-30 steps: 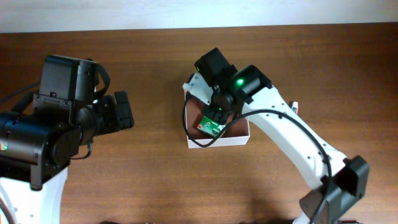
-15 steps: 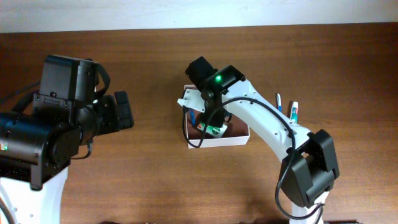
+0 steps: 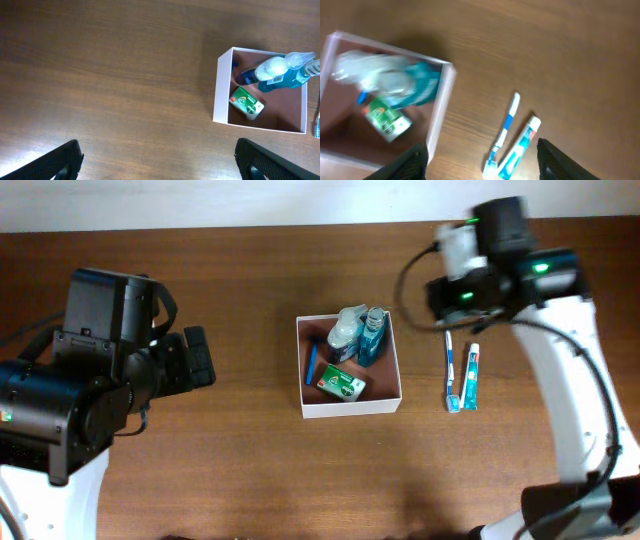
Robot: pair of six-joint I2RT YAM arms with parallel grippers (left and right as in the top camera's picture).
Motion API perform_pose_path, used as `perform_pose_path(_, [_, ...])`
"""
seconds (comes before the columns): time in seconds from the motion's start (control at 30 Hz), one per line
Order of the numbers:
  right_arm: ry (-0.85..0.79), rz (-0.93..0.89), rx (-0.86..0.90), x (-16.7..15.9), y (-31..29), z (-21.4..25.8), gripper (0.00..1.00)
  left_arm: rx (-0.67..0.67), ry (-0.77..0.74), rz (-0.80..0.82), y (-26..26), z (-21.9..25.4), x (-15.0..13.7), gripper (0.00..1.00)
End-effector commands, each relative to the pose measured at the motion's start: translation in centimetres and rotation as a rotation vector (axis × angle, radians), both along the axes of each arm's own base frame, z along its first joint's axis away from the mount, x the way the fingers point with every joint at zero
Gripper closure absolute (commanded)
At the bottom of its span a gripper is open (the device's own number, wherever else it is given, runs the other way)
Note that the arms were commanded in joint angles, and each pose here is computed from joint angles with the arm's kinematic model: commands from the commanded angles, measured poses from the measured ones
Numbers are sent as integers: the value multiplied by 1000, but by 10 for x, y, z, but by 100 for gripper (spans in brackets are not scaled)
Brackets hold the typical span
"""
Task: Pack container
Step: 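Grasp the blue-white toothbrush with the right gripper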
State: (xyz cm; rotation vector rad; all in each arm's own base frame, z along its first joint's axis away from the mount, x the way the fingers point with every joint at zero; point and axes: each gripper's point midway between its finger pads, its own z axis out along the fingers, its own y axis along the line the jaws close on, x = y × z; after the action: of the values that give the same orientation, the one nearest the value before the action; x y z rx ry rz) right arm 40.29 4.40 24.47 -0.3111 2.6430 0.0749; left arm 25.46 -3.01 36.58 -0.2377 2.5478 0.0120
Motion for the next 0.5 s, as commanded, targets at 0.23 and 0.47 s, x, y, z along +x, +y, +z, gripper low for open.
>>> perform_pose_path(0.23, [467,-233,99,-8,-59,-173,40,15,-14,1,4,4,-2,1])
perform_pose_path(0.47, [551,-241,98,-5,-49,-218,57,15,-14,0,4,4,-2,1])
